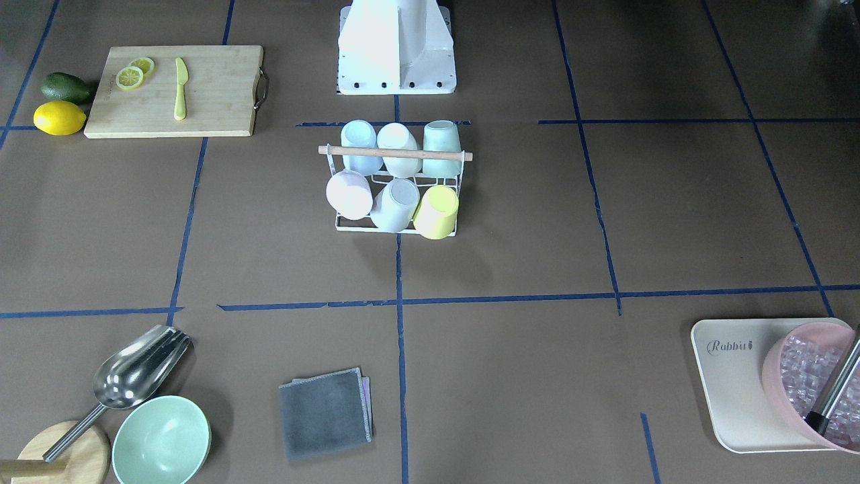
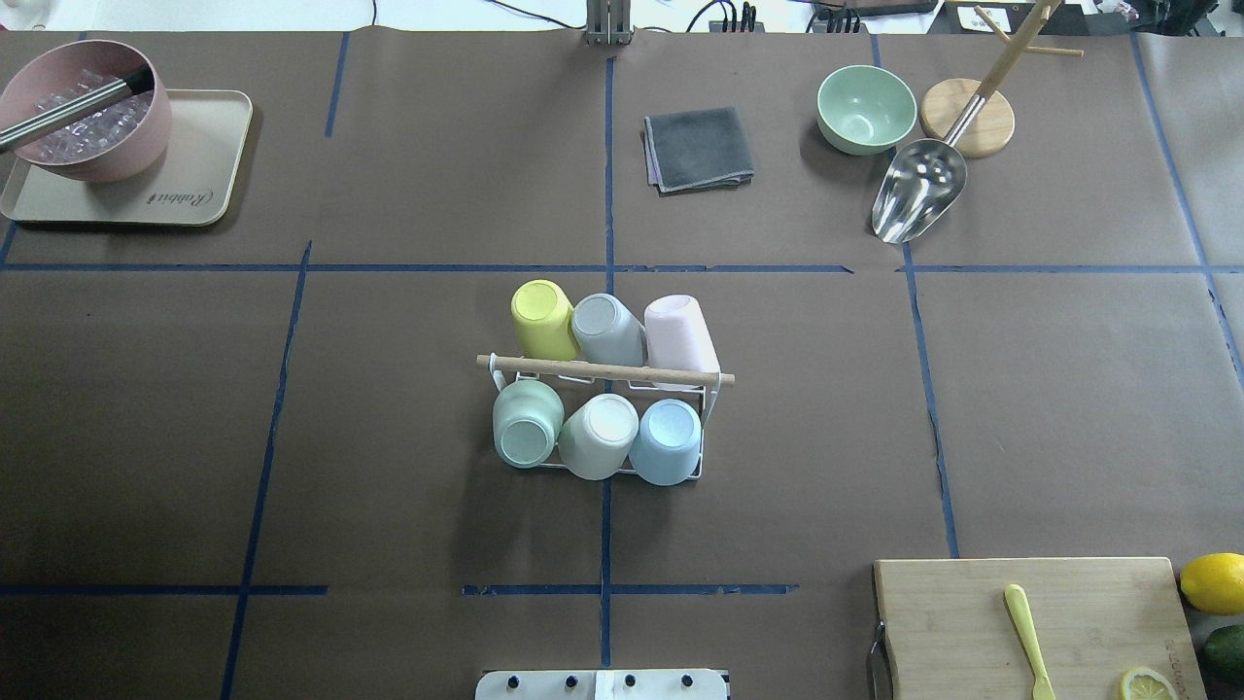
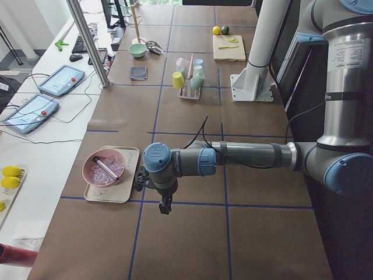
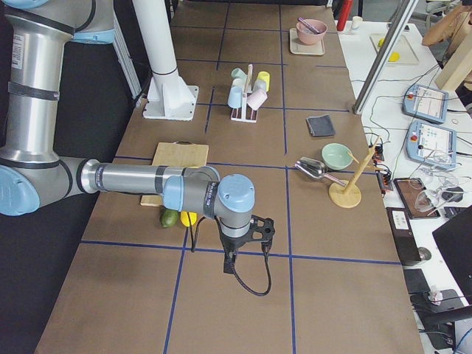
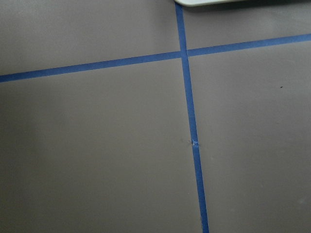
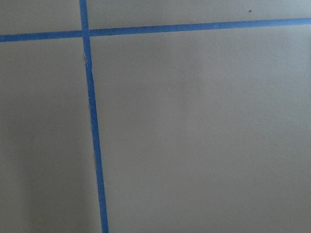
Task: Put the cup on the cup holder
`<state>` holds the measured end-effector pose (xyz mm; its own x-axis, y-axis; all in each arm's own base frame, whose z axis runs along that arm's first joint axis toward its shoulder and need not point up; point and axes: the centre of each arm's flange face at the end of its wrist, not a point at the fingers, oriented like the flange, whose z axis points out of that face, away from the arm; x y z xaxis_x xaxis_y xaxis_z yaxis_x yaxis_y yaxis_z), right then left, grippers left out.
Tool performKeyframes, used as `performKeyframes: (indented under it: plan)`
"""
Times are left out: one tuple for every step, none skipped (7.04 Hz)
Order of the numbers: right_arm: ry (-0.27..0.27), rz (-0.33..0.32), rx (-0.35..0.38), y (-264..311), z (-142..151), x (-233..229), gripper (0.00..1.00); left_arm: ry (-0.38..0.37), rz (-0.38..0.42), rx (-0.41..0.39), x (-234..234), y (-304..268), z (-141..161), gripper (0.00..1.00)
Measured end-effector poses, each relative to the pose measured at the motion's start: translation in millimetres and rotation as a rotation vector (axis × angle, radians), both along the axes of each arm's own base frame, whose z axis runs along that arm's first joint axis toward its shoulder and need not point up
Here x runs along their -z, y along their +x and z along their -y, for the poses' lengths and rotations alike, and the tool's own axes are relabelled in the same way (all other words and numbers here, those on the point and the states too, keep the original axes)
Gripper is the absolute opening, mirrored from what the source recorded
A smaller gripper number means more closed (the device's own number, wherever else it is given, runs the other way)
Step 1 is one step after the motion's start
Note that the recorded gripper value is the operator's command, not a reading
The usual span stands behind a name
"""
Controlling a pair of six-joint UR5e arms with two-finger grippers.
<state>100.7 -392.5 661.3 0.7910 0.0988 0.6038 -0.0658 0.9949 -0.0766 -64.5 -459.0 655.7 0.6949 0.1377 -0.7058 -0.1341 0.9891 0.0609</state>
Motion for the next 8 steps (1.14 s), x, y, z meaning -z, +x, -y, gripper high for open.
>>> performKeyframes:
  plan:
    - [0.000, 0.000, -0.001, 0.0, 0.0, 0.2, 1.00, -0.012, -0.001, -0.002, 4.7, -0.1, 0.1, 1.00]
    - [-0.002, 0.001, -0.002, -0.1, 0.0, 0.2, 1.00, -0.022, -0.001, -0.004, 7.4, -0.3, 0.9, 1.00]
    - [-0.002, 0.003, -0.002, -0.2, 0.0, 0.2, 1.00, -0.022, -0.001, -0.007, 8.0, -1.9, 1.0, 1.00]
    - [-0.004, 0.004, -0.002, -0.3, -0.3, -0.2, 1.00, -0.016, -0.002, -0.011, 7.4, -4.7, 0.5, 1.00]
    - [-0.006, 0.004, -0.002, -0.3, -0.8, -1.2, 1.00, -0.013, -0.001, -0.012, 7.2, -6.7, 0.4, 1.00]
    - [-0.006, 0.003, -0.002, -0.2, -0.8, -1.3, 1.00, -0.013, -0.001, -0.012, 6.7, -7.5, 0.3, 1.00]
    - [-0.005, 0.002, -0.002, -0.2, -0.6, -1.2, 1.00, -0.015, -0.001, -0.012, 5.5, -7.8, -0.2, 1.00]
    - [-0.005, 0.002, -0.002, -0.2, -0.4, -1.2, 1.00, -0.017, -0.001, -0.012, 4.3, -8.0, -0.6, 1.00]
